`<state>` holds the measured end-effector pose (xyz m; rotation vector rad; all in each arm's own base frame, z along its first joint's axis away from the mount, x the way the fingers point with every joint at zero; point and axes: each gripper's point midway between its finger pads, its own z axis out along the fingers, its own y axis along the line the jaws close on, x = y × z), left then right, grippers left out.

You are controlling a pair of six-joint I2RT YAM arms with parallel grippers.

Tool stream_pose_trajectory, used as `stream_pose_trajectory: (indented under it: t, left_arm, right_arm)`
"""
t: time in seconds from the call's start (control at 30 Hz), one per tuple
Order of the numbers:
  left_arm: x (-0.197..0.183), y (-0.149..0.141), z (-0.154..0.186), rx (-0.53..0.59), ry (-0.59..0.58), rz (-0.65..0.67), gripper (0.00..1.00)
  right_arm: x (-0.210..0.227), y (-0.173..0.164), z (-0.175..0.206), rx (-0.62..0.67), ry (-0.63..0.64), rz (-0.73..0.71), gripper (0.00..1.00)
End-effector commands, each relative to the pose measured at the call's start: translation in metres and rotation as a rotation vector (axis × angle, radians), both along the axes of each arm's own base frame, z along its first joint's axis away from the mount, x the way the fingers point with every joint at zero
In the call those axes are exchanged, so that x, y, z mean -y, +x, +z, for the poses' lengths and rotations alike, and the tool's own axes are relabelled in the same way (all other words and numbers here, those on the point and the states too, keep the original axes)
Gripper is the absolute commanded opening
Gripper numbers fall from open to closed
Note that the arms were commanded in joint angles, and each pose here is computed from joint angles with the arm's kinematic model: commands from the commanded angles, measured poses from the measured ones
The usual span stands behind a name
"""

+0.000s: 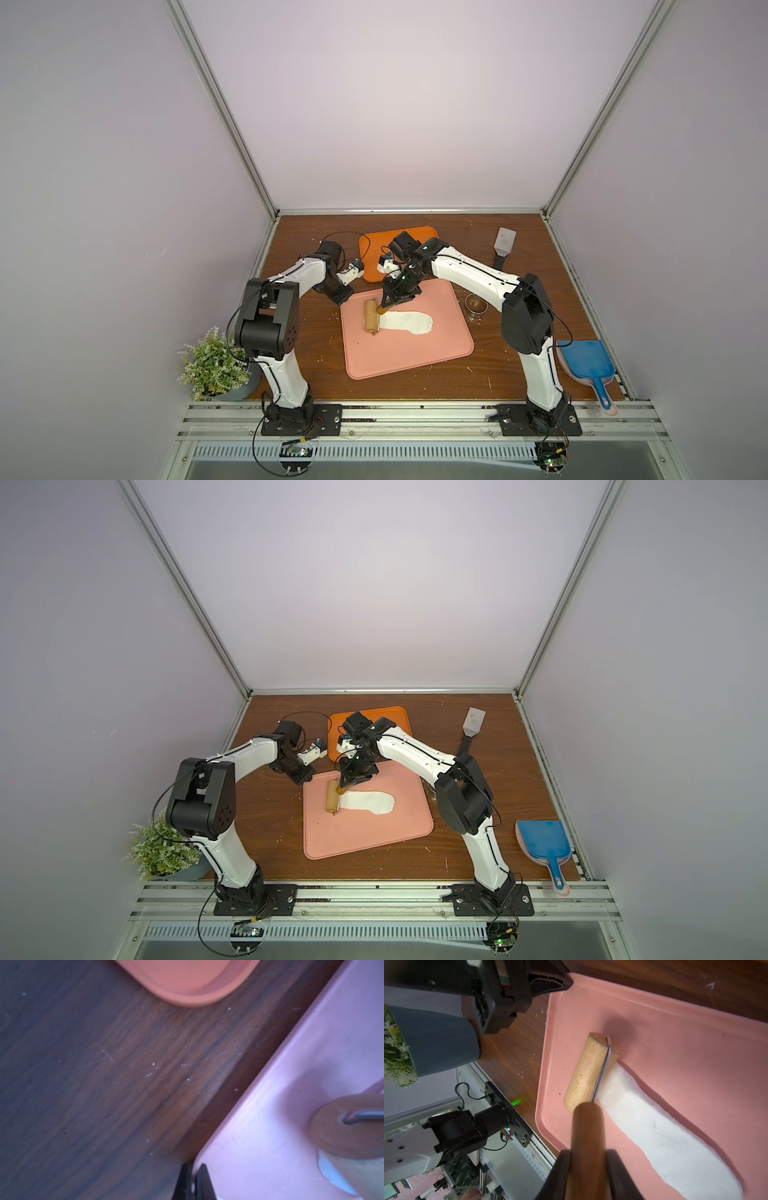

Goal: Roll out the dumpling wrappers from the dough
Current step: Flatten out the dough on the work surface.

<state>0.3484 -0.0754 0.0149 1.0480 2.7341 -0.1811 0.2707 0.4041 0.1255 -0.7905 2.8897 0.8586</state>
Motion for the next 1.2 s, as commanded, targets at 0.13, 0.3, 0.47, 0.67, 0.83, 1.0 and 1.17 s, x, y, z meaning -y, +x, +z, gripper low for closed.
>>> stream_pose_trajectory:
  t: [0.13,0.3,0.47,0.67,0.83,1.0,1.17]
  left_arm:
    - [-0.003,-0.031,-0.063,-0.147,0.038,-0.001,0.0]
    - [-0.005,-0.031,-0.065,-0.148,0.048,0.004,0.0]
    - [-0.006,-0.03,-0.064,-0.146,0.049,0.008,0.0]
    - [-0.006,-0.03,-0.065,-0.148,0.049,0.009,0.0]
    - [-0.006,-0.03,-0.064,-0.147,0.048,0.01,0.0]
    - [-0.005,-0.031,-0.064,-0.15,0.043,0.011,0.0]
    - [-0.005,-0.031,-0.064,-0.149,0.044,0.009,0.0]
  right_arm:
    - [-0.02,-0.009,0.055,0.133,0.085,0.043,0.0]
    - [-0.002,-0.009,0.084,0.174,0.058,0.0,0.0]
    - [0.009,-0.013,0.097,0.173,0.053,-0.036,0.0]
    - [0.012,-0.018,0.101,0.16,0.063,-0.043,0.0]
    - [0.011,-0.018,0.096,0.166,0.049,-0.031,0.0]
    - [0.003,-0.012,0.082,0.184,-0.008,-0.002,0.0]
    - [-0.023,-0.017,0.068,0.206,-0.038,0.092,0.0]
